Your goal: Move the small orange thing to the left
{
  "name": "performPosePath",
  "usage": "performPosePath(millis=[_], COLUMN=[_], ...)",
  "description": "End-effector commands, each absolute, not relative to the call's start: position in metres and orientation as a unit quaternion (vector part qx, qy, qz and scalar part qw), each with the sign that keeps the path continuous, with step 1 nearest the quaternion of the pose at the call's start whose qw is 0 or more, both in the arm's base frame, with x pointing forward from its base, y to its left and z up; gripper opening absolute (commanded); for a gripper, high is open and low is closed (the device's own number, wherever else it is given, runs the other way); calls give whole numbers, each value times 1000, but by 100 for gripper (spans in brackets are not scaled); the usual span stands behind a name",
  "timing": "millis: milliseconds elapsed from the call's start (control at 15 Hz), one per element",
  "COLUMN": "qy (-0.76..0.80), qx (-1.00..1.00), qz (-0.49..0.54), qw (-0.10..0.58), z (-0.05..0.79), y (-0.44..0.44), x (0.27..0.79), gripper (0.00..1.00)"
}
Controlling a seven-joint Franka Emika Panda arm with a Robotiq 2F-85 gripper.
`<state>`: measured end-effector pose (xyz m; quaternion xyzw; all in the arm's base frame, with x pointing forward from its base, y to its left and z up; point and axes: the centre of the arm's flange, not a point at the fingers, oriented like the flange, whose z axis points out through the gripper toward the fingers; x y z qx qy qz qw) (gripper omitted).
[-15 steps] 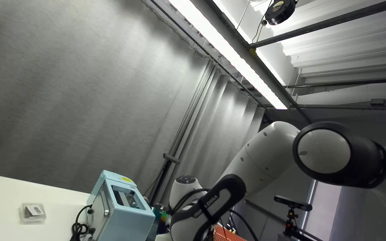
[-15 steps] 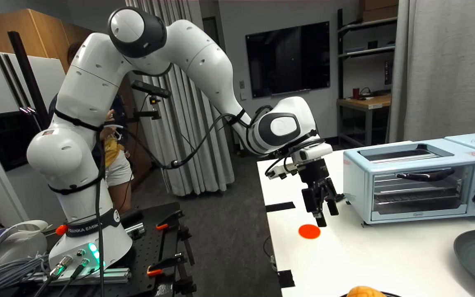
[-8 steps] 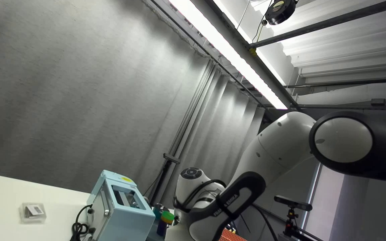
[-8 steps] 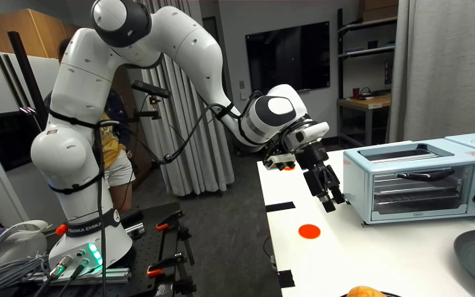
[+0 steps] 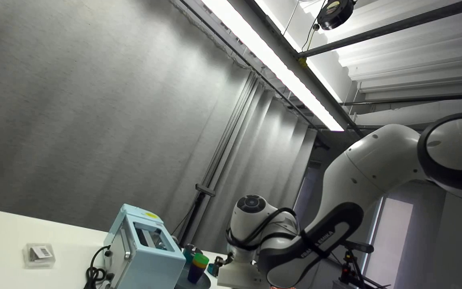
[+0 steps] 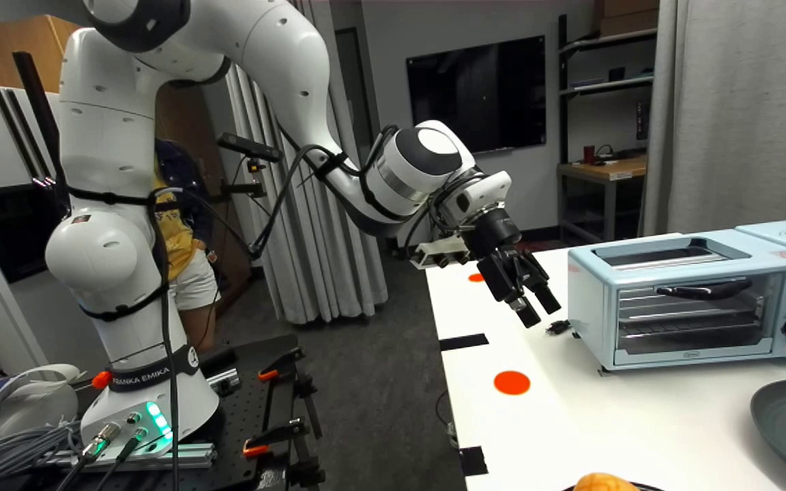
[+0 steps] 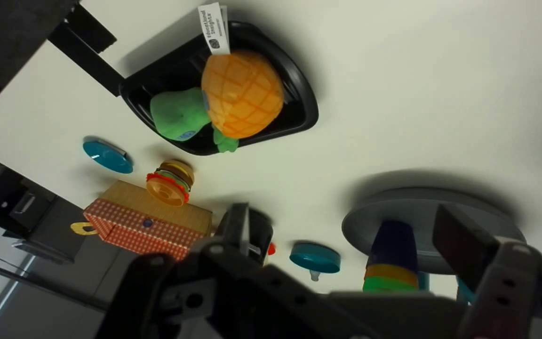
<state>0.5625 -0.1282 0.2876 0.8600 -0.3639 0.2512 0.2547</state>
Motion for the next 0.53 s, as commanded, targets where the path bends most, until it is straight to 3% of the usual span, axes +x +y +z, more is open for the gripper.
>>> performPosePath(millis=[0,67,133,467], qy=[-383,-387,-374,-375], qx=[850,848,854,857], qz=[266,269,264,262], qw=[244,241,247,240], z=[309,312,298,297], y=[-128,-129,-132,-130], x=[516,509,541,539], gripper=[100,100,100,100])
